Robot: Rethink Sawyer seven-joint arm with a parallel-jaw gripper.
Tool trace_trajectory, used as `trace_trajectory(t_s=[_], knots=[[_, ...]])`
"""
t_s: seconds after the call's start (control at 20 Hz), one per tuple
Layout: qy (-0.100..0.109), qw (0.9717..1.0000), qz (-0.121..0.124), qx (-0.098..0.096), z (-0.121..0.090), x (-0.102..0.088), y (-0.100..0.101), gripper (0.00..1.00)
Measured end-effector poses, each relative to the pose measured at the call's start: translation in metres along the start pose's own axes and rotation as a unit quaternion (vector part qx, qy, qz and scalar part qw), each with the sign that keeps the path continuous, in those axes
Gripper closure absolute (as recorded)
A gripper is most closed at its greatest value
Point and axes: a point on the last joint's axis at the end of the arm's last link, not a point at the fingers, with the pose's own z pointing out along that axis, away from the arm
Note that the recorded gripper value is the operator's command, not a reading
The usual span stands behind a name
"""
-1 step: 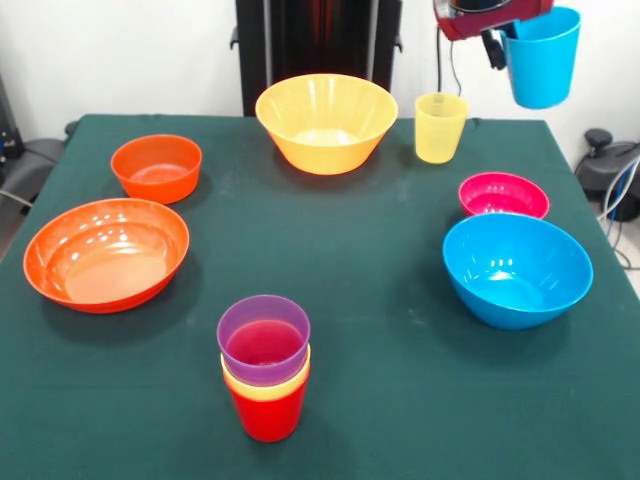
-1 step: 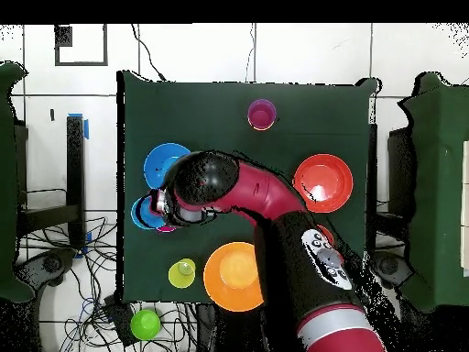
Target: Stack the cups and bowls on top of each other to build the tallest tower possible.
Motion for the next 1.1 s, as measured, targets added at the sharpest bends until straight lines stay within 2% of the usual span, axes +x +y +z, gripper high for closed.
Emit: trace_trajectory(t_s=[0.3,0.5,0.75,1.1], knots=[[-0.026,0.9992,-0.019,0.024,-0.030,-0.024,-0.007,1.00],[-0.044,0.9972,-0.032,0.051,-0.050,-0.046,-0.020,1.00],[-0.049,0.9962,-0.035,0.063,-0.062,-0.060,-0.033,1.00],[-0.054,0.9945,-0.031,0.085,-0.079,-0.082,-0.067,1.00]])
